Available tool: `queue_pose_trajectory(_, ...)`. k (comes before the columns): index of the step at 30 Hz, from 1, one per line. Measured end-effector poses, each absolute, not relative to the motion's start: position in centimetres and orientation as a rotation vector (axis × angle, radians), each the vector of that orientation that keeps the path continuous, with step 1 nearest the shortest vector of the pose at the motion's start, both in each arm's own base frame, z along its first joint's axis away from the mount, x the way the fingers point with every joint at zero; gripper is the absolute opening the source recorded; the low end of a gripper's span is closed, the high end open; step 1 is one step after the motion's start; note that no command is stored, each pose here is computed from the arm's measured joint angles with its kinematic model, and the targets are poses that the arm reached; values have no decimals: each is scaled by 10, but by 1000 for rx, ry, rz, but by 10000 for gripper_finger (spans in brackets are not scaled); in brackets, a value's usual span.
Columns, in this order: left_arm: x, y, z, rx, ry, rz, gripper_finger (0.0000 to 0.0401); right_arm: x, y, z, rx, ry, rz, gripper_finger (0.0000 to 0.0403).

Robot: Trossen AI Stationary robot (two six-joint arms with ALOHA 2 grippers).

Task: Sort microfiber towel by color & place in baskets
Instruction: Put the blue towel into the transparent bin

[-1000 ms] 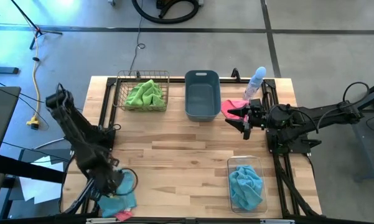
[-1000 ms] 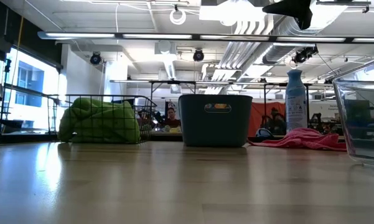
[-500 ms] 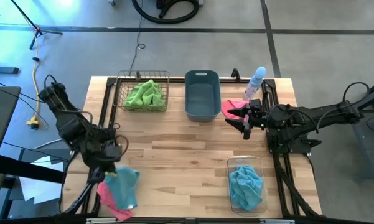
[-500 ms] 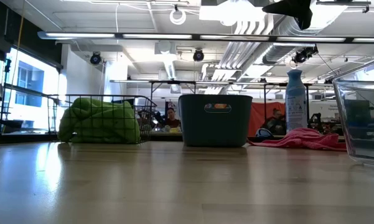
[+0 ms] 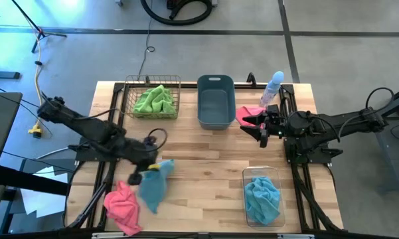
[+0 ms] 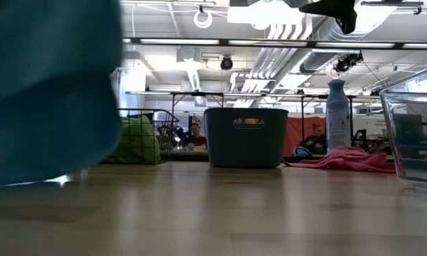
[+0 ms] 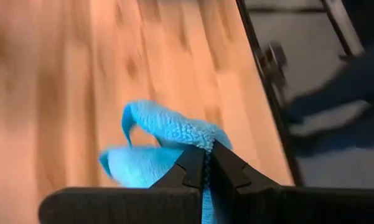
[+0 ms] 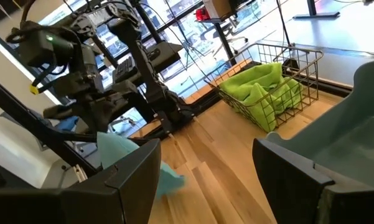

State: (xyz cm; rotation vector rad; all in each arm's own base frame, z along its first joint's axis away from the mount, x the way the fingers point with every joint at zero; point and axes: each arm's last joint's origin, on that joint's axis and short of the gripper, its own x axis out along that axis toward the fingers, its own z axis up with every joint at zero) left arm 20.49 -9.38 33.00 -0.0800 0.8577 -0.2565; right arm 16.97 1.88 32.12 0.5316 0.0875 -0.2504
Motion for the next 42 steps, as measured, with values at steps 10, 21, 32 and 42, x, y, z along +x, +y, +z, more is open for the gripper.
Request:
queue_pose_trajectory(10, 262, -68, 330, -5, 606, -182, 0, 170, 19, 323, 544, 70, -246, 250)
queue_pose_trajectory(21, 228, -86, 300, 126, 1001, -227, 0, 170, 18, 323, 530, 67, -269, 250)
queue_pose_trajectory(32, 249, -91, 240, 161, 1098, -329, 0, 170, 18, 321, 525, 79, -280, 250)
queue_pose_trajectory(42, 297, -91, 184, 133, 1175, -282, 14, 170, 18, 321, 525, 77, -280, 250)
